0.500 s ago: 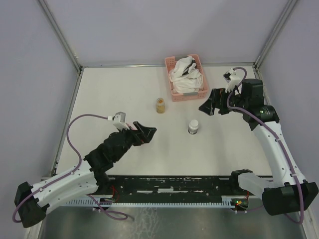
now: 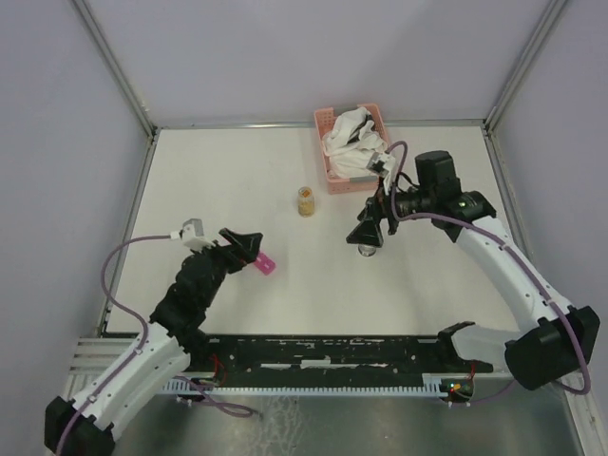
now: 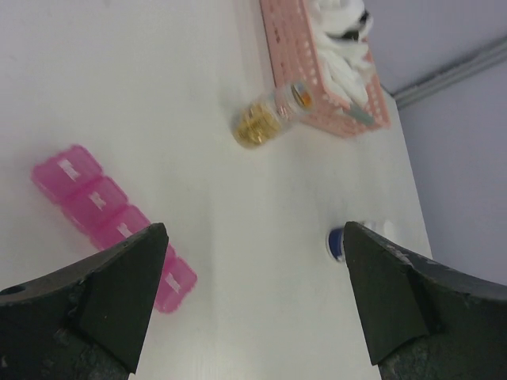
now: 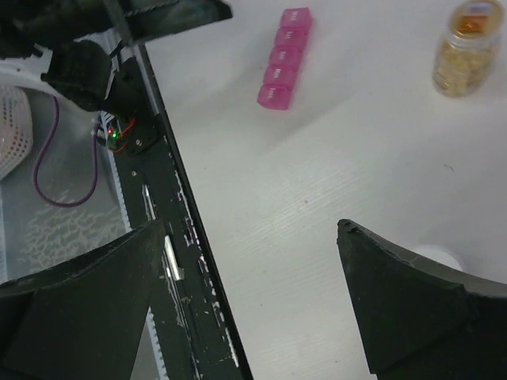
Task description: Sort the pills into containers
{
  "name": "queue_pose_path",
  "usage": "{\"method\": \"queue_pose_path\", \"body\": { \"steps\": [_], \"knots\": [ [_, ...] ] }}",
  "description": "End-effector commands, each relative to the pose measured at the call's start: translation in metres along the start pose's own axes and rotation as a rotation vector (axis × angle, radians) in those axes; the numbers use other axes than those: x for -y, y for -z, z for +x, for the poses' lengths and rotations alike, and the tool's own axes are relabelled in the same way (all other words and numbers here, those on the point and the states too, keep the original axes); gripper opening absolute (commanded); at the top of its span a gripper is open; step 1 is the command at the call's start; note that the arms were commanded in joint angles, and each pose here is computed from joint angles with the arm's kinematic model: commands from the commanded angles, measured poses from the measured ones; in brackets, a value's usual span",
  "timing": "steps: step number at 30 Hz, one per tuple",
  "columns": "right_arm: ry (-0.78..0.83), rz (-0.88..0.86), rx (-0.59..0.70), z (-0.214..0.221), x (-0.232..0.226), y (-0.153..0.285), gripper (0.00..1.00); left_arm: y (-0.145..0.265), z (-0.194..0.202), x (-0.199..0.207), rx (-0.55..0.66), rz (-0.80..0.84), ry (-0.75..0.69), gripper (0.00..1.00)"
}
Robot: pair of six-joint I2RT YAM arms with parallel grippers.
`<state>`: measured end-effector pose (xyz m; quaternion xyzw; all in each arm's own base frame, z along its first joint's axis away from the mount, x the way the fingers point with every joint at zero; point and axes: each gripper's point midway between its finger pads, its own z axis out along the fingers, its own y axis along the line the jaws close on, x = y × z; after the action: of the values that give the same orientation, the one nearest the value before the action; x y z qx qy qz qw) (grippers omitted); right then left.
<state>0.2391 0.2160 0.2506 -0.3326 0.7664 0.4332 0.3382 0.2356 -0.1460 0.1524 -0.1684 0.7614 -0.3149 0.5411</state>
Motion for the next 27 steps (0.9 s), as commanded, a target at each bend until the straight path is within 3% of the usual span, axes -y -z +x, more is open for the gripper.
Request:
{"method": "queue_pose_path", "body": {
  "steps": [1,10,13,20,27],
  "knots": [
    [0.269,-0.086,-0.032,-0.022,-0.026,-0.029,1.00,-0.013,-0.043,0.003,0.056,0.111,0.073,0.99],
    [0.513,-0.018,-0.320,0.025,-0.050,-0.138,1.00,-0.039,-0.068,-0.075,0.086,0.010,0.353,0.99],
    [0.544,0.041,-0.344,0.034,-0.053,-0.168,1.00,-0.032,-0.068,-0.097,0.137,-0.090,0.326,0.99],
    [0.435,0.262,-0.347,0.041,-0.040,-0.234,1.00,-0.005,-0.081,-0.126,0.298,-0.243,0.219,0.99],
    [0.327,0.431,-0.344,0.046,-0.013,-0.273,0.99,0.001,-0.075,-0.134,0.305,-0.275,0.209,0.99]
  ]
}}
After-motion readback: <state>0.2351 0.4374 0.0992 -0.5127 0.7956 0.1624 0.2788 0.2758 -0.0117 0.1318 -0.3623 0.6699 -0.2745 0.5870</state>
